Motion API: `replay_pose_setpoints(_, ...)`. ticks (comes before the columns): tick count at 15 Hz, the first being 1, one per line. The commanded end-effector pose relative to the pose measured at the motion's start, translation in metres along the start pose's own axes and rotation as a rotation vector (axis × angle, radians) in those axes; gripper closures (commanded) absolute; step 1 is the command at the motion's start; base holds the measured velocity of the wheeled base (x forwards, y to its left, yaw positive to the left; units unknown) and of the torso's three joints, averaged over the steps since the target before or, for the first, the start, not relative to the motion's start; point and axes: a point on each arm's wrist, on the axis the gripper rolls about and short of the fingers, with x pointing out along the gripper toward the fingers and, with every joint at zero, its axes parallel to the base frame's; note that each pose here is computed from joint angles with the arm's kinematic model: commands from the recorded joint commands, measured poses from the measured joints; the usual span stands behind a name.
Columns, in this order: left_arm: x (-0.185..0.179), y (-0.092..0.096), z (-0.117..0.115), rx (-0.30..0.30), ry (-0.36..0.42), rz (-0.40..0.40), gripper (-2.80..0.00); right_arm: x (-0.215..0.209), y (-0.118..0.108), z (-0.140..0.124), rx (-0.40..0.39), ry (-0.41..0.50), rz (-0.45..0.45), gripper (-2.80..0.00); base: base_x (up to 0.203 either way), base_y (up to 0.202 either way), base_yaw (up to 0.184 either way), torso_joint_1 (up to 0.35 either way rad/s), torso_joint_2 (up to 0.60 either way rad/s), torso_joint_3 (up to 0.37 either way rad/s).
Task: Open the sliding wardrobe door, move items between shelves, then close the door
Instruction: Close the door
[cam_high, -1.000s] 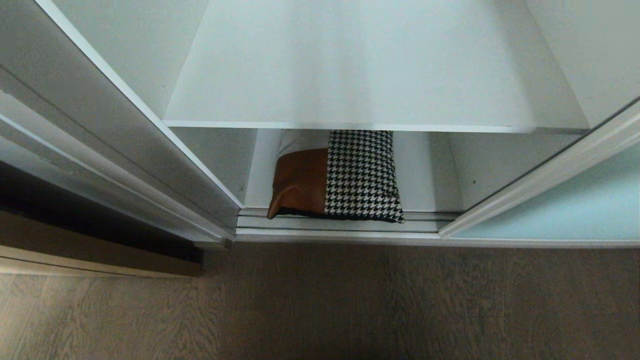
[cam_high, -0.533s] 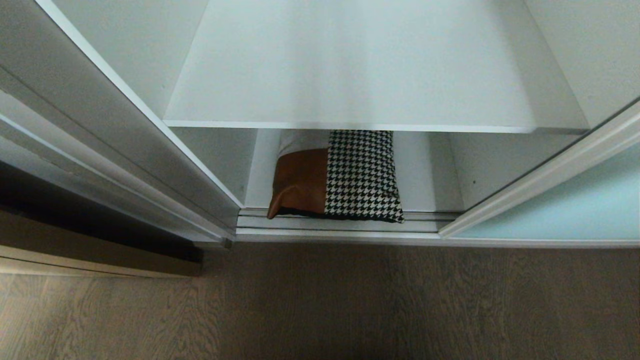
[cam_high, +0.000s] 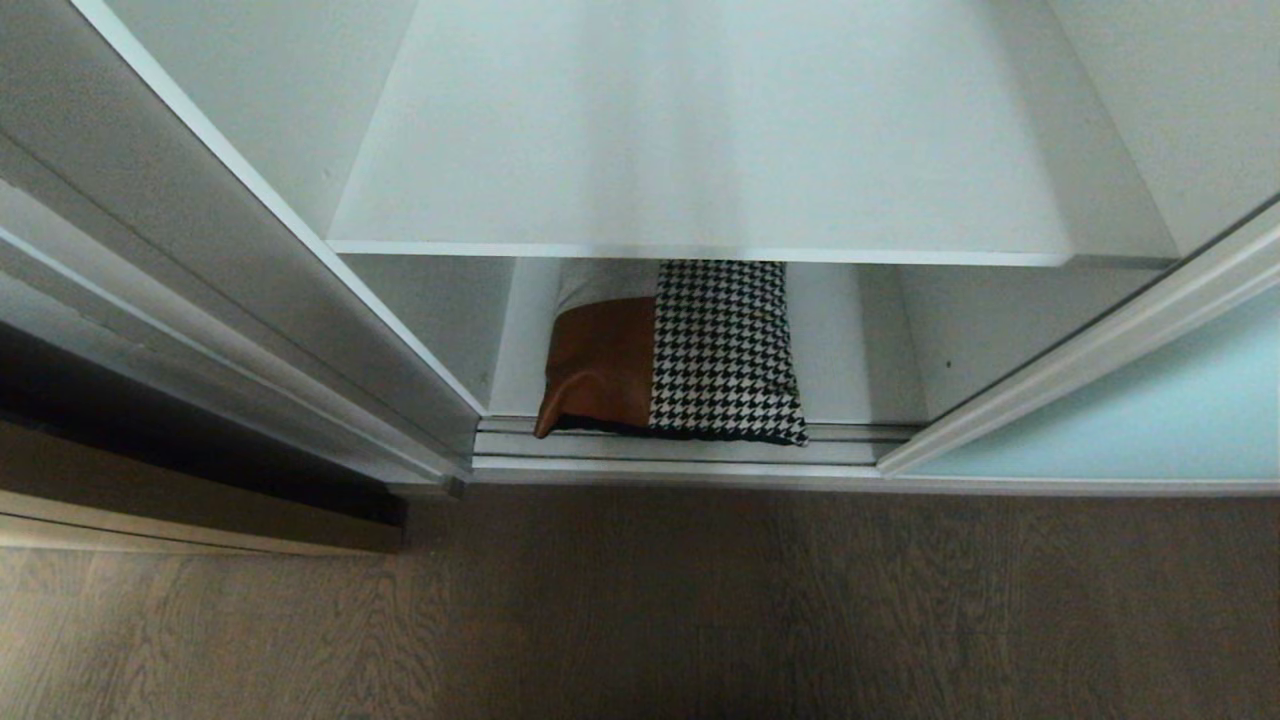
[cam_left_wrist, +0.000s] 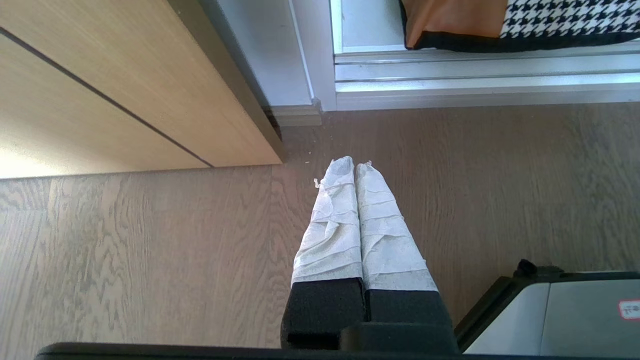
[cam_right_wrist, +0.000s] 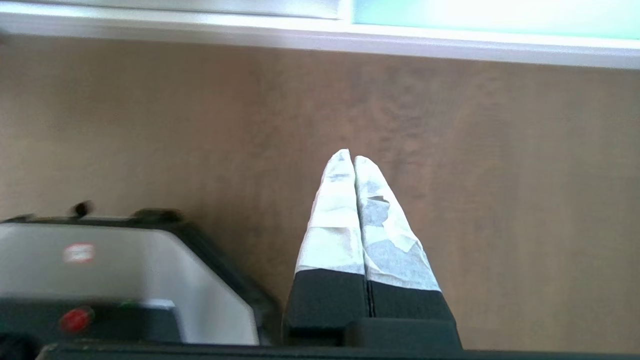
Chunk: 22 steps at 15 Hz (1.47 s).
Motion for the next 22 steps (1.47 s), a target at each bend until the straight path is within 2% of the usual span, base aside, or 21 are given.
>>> replay_pose_setpoints(1, 0.000, 0.000, 0.000, 0.001, 0.004, -0.001, 0.00, -0.009, 0.000, -0.004, -0.016, -0.095, -0.001, 0.00, 0.000, 0.000, 0.000, 0.000, 0.00, 0.000)
replay_pose_setpoints(3, 0.000, 0.000, 0.000, 0.001, 0.004, -0.001, 0.00, -0.018, 0.001, -0.008, -0.034, -0.212, 0.024, 0.00, 0.000, 0.000, 0.000, 0.000, 0.00, 0.000)
replay_pose_setpoints(4, 0.000, 0.000, 0.000, 0.001, 0.004, -0.001, 0.00, -0.020, 0.000, -0.009, -0.041, -0.233, 0.032, 0.00, 0.000, 0.000, 0.000, 0.000, 0.00, 0.000)
replay_pose_setpoints(6, 0.000, 0.000, 0.000, 0.001, 0.004, -0.001, 0.00, -0.020, 0.000, -0.011, -0.069, -0.220, 0.030, 0.00, 0.000, 0.000, 0.000, 0.000, 0.00, 0.000)
replay_pose_setpoints(7, 0.000, 0.000, 0.000, 0.001, 0.004, -0.001, 0.00, -0.019, 0.000, -0.015, -0.090, -0.172, 0.020, 0.00, 0.000, 0.000, 0.000, 0.000, 0.00, 0.000)
replay_pose_setpoints(10, 0.000, 0.000, 0.000, 0.001, 0.004, -0.001, 0.00, -0.019, 0.000, -0.015, -0.104, -0.174, 0.013, 0.00, 0.000, 0.000, 0.000, 0.000, 0.00, 0.000)
replay_pose_setpoints(15, 0.000, 0.000, 0.000, 0.001, 0.004, -0.001, 0.00, -0.019, 0.000, -0.014, -0.037, -0.178, 0.013, 0.00, 0.000, 0.000, 0.000, 0.000, 0.00, 0.000)
replay_pose_setpoints(22, 0.000, 0.000, 0.000, 0.001, 0.004, -0.001, 0.00, -0.019, 0.000, -0.014, -0.031, -0.178, 0.013, 0.00, 0.000, 0.000, 0.000, 0.000, 0.00, 0.000)
